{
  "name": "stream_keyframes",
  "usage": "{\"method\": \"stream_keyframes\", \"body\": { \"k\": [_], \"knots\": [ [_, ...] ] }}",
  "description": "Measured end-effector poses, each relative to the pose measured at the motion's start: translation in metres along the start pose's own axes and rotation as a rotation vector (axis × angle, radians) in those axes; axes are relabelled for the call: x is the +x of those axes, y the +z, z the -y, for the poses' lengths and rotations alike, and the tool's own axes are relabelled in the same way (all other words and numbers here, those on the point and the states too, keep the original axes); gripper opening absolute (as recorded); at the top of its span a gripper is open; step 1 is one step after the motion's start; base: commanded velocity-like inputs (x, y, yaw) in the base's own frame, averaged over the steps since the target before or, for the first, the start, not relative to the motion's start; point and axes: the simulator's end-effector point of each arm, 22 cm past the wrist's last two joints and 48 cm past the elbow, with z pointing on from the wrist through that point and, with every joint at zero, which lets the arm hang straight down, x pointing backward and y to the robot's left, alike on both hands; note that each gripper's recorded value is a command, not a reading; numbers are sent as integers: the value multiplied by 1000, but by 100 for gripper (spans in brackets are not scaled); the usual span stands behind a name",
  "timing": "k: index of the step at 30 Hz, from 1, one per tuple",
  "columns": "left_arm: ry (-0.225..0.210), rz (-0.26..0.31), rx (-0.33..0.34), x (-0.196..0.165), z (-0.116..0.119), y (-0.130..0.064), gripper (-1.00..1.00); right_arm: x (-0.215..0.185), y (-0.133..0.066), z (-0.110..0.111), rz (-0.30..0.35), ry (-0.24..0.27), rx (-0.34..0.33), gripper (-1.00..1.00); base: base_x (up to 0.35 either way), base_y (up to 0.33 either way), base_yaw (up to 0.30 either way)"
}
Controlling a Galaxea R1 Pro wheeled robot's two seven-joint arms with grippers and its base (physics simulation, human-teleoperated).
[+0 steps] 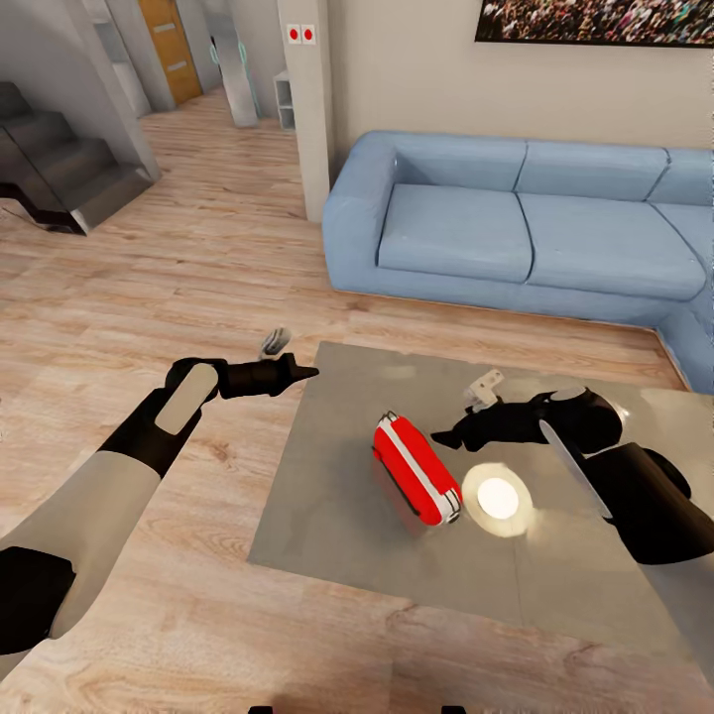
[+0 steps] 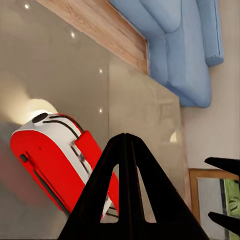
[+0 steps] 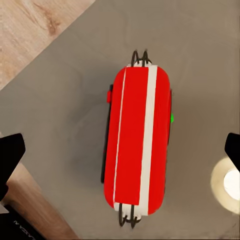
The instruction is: Turn on the radio receiver that's on the table in the living room.
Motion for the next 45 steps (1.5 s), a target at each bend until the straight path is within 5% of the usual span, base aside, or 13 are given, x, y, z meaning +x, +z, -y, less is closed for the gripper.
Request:
{"method": "stream_keyframes", "body": {
  "k": [45],
  "knots": [
    [39,7,-8,-5,11,-6,-100,-8,-9,-2,17,-4,5,100,-37,0,21]
  ]
}}
